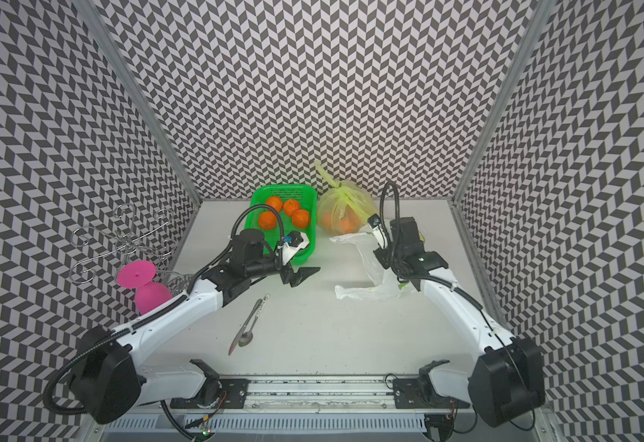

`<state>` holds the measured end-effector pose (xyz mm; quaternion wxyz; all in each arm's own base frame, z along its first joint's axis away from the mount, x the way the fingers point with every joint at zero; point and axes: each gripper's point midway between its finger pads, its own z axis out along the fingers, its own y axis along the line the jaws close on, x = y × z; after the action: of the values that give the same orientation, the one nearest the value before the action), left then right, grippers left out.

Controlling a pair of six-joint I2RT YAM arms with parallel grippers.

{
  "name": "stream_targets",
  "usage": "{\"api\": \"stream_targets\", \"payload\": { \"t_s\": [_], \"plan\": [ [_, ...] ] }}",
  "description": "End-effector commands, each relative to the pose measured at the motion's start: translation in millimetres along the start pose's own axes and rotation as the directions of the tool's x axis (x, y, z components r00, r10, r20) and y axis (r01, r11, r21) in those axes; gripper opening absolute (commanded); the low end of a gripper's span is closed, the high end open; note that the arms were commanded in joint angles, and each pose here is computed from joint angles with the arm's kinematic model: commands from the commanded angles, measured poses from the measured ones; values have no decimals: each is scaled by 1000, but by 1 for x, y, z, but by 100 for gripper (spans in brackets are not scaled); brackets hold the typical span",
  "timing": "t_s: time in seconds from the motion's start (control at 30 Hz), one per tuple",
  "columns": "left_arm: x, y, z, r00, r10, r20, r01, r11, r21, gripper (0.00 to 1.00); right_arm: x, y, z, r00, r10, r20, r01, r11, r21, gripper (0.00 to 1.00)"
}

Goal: Place the oranges into plastic bags & tie knots
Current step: Open the plastic bag at the center of the board.

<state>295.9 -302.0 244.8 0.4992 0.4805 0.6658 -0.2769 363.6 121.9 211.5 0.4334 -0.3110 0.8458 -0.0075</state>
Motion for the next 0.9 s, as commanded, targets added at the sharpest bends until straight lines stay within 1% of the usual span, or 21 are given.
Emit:
{"api": "stream_targets", "payload": {
  "t_s": [0.0, 0.07, 0.1, 0.13, 0.27, 0.37, 0.47, 0.5, 0.6, 0.73, 0.8, 0.83, 0.87],
  "plan": [
    [-34, 9, 19, 997, 76, 17, -75, 994, -73, 86, -16, 13, -16, 997, -1, 79, 8, 996, -90, 0],
    [-38, 17, 34, 997, 79, -9, -79, 988, -129, 87, -18, 16, -20, 995, 5, 97, 5, 994, -107, 0],
    [-39, 25, 40, 997, 69, -23, -72, 982, -173, 88, -19, 17, -22, 995, 8, 104, 4, 994, -111, 0],
    [-39, 31, 45, 998, 57, -36, -63, 979, -193, 88, -18, 19, -22, 994, 10, 107, 3, 993, -117, 0],
    [-23, 41, 69, 995, 19, -102, -39, 979, -202, 87, -18, 20, -26, 993, 10, 115, 5, 992, -124, 0],
    [-21, 47, 79, 995, 16, -100, -37, 977, -211, 81, -16, 23, -28, 993, -2, 118, 18, 991, -131, 0],
    [-24, 47, 88, 996, 30, -81, -45, 980, -194, 69, -14, 24, -30, 992, -10, 122, 25, 991, -129, 0],
    [-23, 46, 90, 996, 29, -81, -44, 983, -180, 64, -13, 23, -31, 992, -14, 122, 29, 992, -123, 0],
    [-21, 39, 92, 997, 9, -79, -20, 990, -139, 45, -9, 22, -31, 993, -29, 112, 41, 994, -106, 0],
    [-34, 16, 83, 1000, -3, -30, 2, 1000, -27, 13, -1, 15, -28, 996, -48, 80, 53, 996, -66, 0],
    [-41, 6, 77, 1000, -25, -5, 25, 999, 23, 1, 1, 11, -28, 997, -50, 63, 52, 998, -43, 0],
    [-45, 0, 75, 999, -42, 6, 41, 998, 48, 0, 2, 11, -28, 997, -54, 55, 56, 998, -39, 5],
    [-48, -3, 73, 998, -62, 12, 61, 996, 65, 0, 3, 10, -29, 997, -55, 48, 57, 998, -34, 13]
  ]
}}
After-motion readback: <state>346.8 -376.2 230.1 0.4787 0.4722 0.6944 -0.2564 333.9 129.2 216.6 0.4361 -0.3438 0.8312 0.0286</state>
